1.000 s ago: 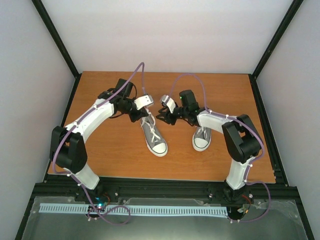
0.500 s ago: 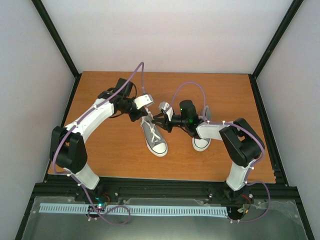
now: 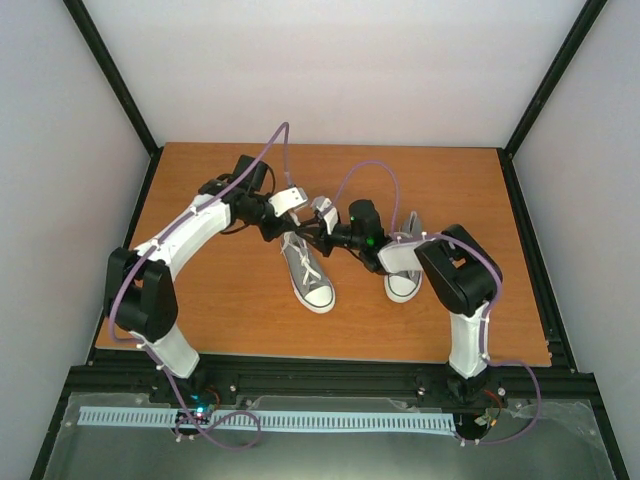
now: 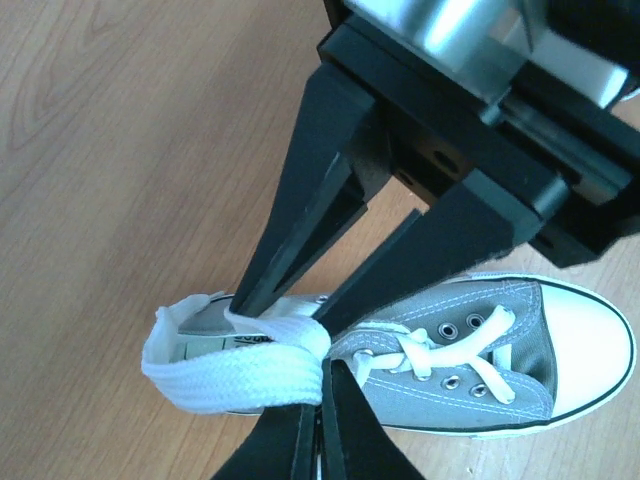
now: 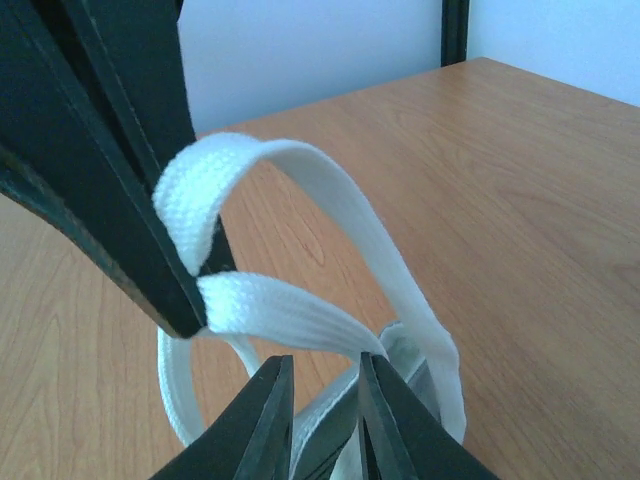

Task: Tie the shoes
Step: Cross the shoelace with the shoelace.

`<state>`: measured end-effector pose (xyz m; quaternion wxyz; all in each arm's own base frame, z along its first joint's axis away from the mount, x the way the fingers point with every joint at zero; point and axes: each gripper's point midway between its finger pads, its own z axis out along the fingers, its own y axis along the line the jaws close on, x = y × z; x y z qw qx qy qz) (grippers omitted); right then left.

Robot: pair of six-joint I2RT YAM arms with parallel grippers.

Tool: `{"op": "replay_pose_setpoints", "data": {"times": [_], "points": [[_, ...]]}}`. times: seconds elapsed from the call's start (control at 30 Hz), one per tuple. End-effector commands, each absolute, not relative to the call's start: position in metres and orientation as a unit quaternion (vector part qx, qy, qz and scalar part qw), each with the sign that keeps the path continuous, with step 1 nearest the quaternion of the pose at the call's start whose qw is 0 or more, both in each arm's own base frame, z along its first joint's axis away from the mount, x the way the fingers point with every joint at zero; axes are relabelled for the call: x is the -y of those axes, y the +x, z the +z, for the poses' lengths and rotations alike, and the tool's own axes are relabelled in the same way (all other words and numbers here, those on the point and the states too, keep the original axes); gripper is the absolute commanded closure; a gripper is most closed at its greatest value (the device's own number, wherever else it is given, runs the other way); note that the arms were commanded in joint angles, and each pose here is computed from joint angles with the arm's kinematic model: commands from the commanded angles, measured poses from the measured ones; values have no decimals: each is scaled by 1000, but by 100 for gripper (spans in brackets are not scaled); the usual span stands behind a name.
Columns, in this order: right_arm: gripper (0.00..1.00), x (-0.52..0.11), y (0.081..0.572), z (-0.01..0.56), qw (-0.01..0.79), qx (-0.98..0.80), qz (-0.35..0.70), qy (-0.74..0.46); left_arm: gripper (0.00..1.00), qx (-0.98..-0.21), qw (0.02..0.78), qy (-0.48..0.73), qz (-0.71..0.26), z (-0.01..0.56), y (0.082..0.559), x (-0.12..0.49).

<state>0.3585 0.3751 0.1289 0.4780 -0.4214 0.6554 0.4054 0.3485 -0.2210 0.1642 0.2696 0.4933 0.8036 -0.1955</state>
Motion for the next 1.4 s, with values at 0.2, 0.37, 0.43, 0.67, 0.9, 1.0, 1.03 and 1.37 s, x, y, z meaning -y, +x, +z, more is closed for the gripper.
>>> {"op": "replay_pose_setpoints", "data": {"times": [0.2,0.37,0.43,0.67,0.9,1.0,1.03,1.37], "points": [[82,-378,347,154,529,-630,389,-414,99,-813,288,468,-194,178,371,218],[81,-361,325,146,520,-643,365,-428,99,-816,287,465,-188,180,371,215],[81,-365,320,147,518,-636,367,-439,99,-815,286,467,-192,182,368,215],[82,-388,340,149,527,-626,377,-435,99,-816,281,465,-196,181,368,217],[83,-398,361,145,533,-634,366,-425,99,-813,278,470,-201,180,366,218],[82,-395,374,137,544,-650,345,-403,99,-812,279,470,-204,181,367,219],[78,-392,379,136,552,-655,336,-391,99,-812,279,470,-206,181,366,219],[75,-394,391,142,579,-654,321,-367,99,-812,273,468,-217,179,367,223]]}}
